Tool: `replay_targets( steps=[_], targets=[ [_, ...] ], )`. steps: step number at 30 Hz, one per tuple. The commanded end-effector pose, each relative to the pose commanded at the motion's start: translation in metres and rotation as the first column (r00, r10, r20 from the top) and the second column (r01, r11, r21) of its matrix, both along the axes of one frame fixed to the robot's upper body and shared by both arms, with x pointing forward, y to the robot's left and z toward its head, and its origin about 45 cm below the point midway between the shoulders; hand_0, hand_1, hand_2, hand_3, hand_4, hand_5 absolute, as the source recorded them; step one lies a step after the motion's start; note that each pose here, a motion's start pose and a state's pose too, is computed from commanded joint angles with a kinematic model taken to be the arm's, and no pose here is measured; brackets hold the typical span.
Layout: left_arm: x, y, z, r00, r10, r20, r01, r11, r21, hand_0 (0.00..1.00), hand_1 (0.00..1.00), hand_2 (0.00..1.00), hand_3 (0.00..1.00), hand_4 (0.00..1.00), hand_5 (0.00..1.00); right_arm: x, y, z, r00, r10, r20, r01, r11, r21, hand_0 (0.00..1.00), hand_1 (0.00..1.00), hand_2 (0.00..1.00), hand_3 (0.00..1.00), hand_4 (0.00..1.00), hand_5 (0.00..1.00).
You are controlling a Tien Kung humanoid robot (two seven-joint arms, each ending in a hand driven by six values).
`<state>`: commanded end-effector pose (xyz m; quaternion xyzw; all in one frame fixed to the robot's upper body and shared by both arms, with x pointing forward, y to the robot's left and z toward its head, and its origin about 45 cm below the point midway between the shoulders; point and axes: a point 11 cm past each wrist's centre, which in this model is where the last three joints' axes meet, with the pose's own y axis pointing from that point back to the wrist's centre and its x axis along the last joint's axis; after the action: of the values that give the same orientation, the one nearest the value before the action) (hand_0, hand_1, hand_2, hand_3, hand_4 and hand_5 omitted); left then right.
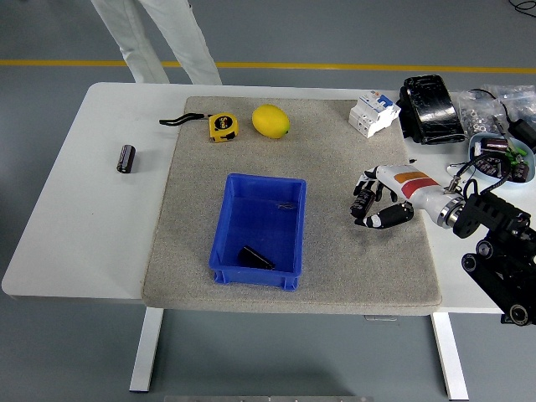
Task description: Pick up the battery,place it into the box
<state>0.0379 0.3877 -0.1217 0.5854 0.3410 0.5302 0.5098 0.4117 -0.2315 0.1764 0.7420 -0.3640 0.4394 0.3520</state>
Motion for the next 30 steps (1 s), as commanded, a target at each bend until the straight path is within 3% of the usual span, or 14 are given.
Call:
replay_targets(
  steps=[4,7,8,13,14,15,19,20,25,26,30],
  targets=[
    [0.0002,0.0,0.0,1.0,0.002,0.001,-0.002,1.0,0.001,0.676,0.643,0.76,0.803,0.733,0.92,0.004,0.02,0.023,0.998,0.052,0.046,-0.053,0.998,0.018,0.279,0.413,0.465,0.485,0.816,0.209],
    [0.0015,0.001,0.001,1.0,0.0,0.003,0.0,1.0,0.003,0.676,0.643,0.76,0.803,0.733,0.92,0.005,0.046,0.052,0.987,0.118,0.107,-0.122,0.992,0.036,0.279,0.413,0.465,0.485,0.816,0.209],
    [0.0019,0.002,0.001,1.0,0.0,0.004,0.0,1.0,0.004,0.676,0.642,0.758,0.803,0.731,0.917,0.004,0.055,0.062,0.981,0.143,0.129,-0.149,0.988,0.041,0.326,0.445,0.49,0.498,0.827,0.206],
    [0.0032,0.004,0.001,1.0,0.0,0.009,0.0,1.0,0.008,0.676,0.642,0.758,0.803,0.731,0.917,-0.009,0.102,0.102,0.935,0.28,0.219,-0.297,0.954,0.048,0.326,0.445,0.49,0.498,0.827,0.206],
    [0.0034,0.004,0.001,1.0,0.001,0.01,-0.001,1.0,0.009,0.676,0.641,0.759,0.803,0.732,0.916,-0.014,0.113,0.108,0.921,0.312,0.233,-0.332,0.942,0.049,0.376,0.49,0.527,0.582,0.851,0.219],
    [0.0039,0.004,0.002,1.0,0.002,0.011,-0.002,1.0,0.01,0.676,0.641,0.759,0.803,0.732,0.916,-0.02,0.124,0.112,0.907,0.344,0.244,-0.366,0.929,0.05,0.376,0.49,0.527,0.582,0.851,0.219],
    [0.0055,0.005,0.002,1.0,0.001,0.017,-0.001,1.0,0.012,0.676,0.641,0.759,0.803,0.732,0.916,-0.036,0.149,0.119,0.862,0.426,0.275,-0.455,0.889,0.052,0.376,0.49,0.527,0.582,0.851,0.219],
    [0.0058,0.005,0.002,1.0,0.001,0.018,-0.002,1.0,0.013,0.677,0.635,0.754,0.802,0.733,0.908,-0.039,0.153,0.12,0.854,0.439,0.279,-0.471,0.881,0.053,0.472,0.584,0.606,0.854,0.927,0.253],
    [0.0076,0.006,0.003,1.0,0.001,0.024,-0.002,1.0,0.018,0.677,0.635,0.754,0.802,0.733,0.908,-0.047,0.165,0.114,0.82,0.501,0.277,-0.527,0.849,0.025,0.472,0.584,0.606,0.854,0.927,0.253],
    [0.0078,0.006,0.003,1.0,0.002,0.024,-0.002,1.0,0.018,0.676,0.627,0.751,0.801,0.734,0.9,-0.046,0.165,0.111,0.82,0.504,0.27,-0.527,0.85,0.014,0.772,0.797,0.917,0.998,0.998,0.205],
    [0.0089,0.006,0.003,1.0,0.002,0.028,-0.003,1.0,0.018,0.676,0.627,0.751,0.801,0.734,0.9,-0.038,0.157,0.099,0.843,0.483,0.236,-0.493,0.87,-0.02,0.772,0.797,0.917,0.998,0.998,0.205]
  ],
)
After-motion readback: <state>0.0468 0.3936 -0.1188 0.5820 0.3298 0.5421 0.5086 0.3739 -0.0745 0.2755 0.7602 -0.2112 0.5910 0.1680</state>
